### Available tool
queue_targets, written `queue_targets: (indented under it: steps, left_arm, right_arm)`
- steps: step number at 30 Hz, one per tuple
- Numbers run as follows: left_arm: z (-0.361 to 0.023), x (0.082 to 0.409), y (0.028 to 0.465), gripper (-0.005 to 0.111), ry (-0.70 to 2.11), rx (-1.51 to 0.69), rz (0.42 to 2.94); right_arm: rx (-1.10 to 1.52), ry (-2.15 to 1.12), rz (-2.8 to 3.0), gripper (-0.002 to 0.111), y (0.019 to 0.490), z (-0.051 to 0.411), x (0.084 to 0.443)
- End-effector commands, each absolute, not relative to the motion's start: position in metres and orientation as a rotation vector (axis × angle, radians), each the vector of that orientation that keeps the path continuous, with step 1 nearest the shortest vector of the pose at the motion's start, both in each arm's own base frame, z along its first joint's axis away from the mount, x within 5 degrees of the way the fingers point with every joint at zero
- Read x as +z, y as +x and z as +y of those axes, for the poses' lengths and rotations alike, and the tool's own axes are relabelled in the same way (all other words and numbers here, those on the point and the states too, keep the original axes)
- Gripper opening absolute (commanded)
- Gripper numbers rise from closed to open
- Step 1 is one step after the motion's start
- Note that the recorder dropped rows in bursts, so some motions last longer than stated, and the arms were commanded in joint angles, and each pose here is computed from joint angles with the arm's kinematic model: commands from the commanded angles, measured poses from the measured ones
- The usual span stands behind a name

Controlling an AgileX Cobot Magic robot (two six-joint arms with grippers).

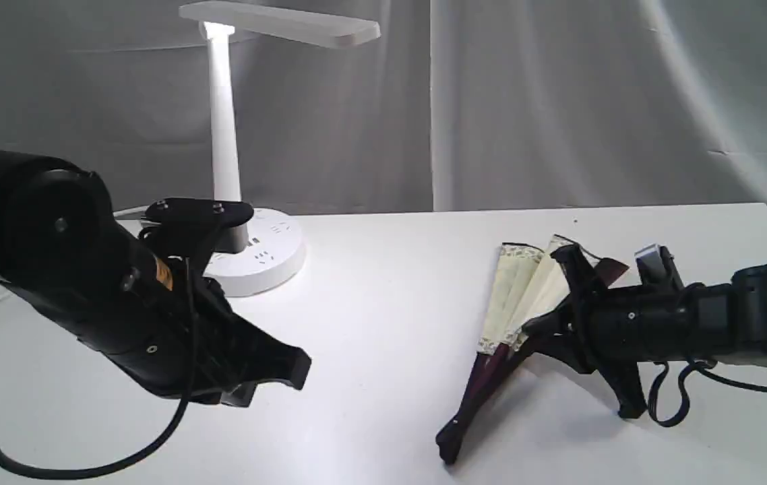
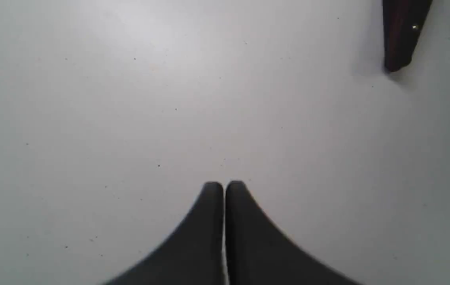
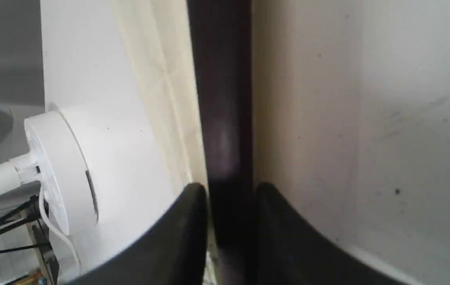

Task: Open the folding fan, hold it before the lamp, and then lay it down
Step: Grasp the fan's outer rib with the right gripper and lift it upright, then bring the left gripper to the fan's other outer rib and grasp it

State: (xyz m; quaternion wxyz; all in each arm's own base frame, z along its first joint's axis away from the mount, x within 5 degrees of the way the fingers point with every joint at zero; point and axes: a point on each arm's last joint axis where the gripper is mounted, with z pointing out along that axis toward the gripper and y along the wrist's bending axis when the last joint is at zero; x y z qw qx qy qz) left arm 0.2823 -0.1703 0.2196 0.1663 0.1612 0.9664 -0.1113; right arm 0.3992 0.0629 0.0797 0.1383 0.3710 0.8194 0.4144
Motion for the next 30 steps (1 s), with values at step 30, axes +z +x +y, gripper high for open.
queue_targets:
  steps: [30]
  left_arm:
    - [-0.179, 0.228, 0.292, 0.009, 0.391, -0.399, 2.601]
  right_arm:
    - [1.628, 0.110, 2.225, 0.000, 0.374, 0.038, 0.141]
